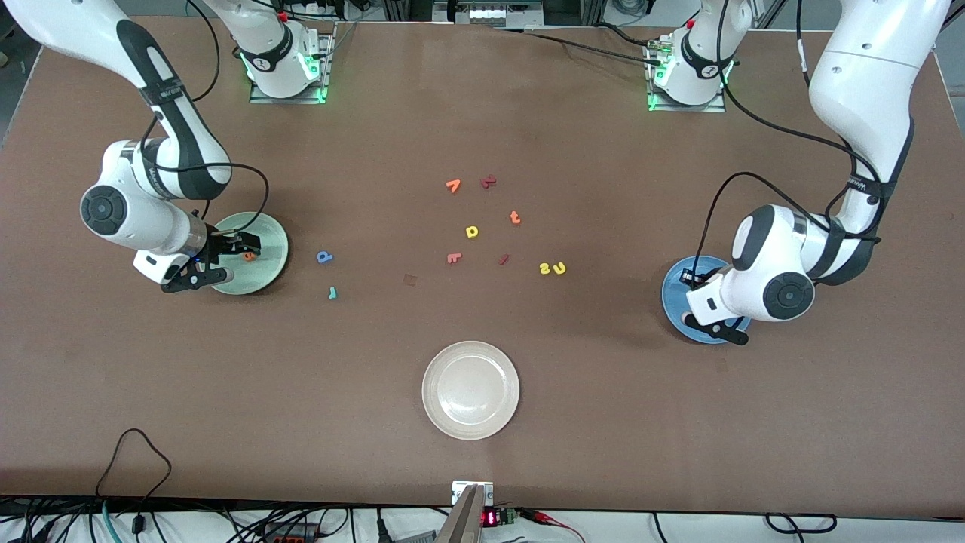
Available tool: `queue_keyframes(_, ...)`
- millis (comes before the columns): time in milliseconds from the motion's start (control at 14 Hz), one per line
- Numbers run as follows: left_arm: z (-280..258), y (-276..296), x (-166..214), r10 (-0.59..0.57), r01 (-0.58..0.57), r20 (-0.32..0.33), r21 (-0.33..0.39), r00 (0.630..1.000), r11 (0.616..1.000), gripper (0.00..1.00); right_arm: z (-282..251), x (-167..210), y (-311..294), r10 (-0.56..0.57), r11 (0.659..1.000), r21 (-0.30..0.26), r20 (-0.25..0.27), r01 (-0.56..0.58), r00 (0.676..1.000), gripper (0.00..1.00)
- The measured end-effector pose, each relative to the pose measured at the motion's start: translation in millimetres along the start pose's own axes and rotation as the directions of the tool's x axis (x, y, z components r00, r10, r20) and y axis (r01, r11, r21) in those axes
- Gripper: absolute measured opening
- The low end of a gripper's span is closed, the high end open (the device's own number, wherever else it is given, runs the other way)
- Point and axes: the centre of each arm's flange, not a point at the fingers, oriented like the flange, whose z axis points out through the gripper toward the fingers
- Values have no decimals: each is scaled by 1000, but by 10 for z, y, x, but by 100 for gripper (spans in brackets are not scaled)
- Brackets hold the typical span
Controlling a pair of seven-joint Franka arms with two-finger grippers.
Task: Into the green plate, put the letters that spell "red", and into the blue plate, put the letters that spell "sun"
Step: 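Place the e on the green plate while the left gripper places the n, then grasp the blue p with the right gripper while the left gripper grasps the u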
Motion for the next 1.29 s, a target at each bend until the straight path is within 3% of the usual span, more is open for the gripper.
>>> queue_keyframes(214,-114,-21,46,2,-2,-19,0,1000,1000,69,-415,101,-569,-16,1000,-24,-65,14,998,100)
queue_keyframes(429,-579,245,100,42,-42,0,-12,999,999,100,-497,132,-1059,-28,999,-22,-81,27,996,100)
queue_keyframes(643,-1097,711,136,61,-65,-35,-123,998,990,100,-400,126,-1134,-37,999,-16,-78,36,996,97)
queue_keyframes(786,-1080,1015,215,35,-43,-51,-184,998,982,100,-226,153,-1237,-55,998,-1,-82,55,995,97)
queue_keyframes(929,-959,1330,395,-92,73,-88,-199,992,977,100,7,181,-1355,-73,997,20,-77,75,994,96)
queue_keyframes(1071,-735,1480,544,-242,219,-80,-228,967,949,100,175,189,-1376,-74,996,36,-65,76,995,96)
queue_keyframes(1214,-533,1611,628,-384,364,-38,-244,923,899,100,315,188,-1379,-71,996,50,-64,75,995,94)
queue_keyframes(1286,-467,1733,649,-471,455,-10,-244,882,857,100,392,178,-1387,-71,996,56,-61,75,996,94)
